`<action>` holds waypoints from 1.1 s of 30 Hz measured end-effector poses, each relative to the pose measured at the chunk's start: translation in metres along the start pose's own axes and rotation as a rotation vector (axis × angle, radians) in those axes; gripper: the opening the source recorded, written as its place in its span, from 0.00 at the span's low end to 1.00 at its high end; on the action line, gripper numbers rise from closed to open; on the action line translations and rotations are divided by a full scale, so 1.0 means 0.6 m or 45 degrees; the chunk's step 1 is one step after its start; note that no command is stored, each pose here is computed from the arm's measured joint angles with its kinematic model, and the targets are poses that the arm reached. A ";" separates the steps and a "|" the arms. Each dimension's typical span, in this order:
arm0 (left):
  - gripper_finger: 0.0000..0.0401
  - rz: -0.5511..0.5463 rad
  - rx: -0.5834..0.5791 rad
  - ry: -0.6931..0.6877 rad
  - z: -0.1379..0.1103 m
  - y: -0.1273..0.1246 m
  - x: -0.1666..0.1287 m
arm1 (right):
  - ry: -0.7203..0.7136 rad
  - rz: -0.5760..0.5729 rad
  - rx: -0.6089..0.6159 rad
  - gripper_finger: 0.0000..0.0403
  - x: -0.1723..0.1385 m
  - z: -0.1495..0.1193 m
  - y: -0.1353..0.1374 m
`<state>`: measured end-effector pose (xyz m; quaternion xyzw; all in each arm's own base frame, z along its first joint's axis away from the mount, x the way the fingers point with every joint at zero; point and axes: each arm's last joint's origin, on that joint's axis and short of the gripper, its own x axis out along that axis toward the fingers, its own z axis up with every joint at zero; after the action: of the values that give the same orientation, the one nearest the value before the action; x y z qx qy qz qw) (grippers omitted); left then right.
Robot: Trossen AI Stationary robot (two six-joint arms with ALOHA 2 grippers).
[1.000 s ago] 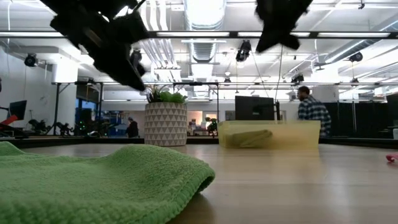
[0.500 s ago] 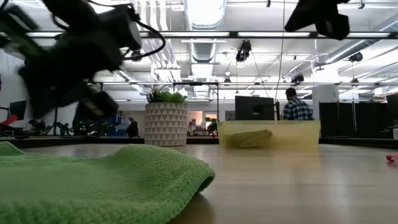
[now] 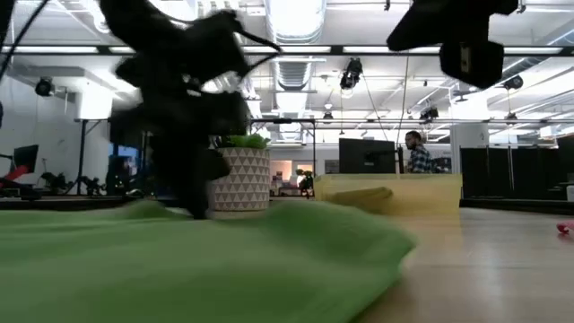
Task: Fold microfiber towels
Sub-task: Fold the green microfiber cloth
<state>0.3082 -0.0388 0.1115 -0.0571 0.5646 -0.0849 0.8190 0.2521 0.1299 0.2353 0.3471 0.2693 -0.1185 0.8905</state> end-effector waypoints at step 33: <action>0.00 0.272 -0.260 -0.048 -0.065 0.048 -0.146 | 0.183 -0.520 0.296 0.32 0.198 -0.012 -0.129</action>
<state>0.2437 0.0074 0.1723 -0.0814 0.5578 0.0618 0.8237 0.3166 0.0755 0.1209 0.3931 0.3811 -0.3012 0.7807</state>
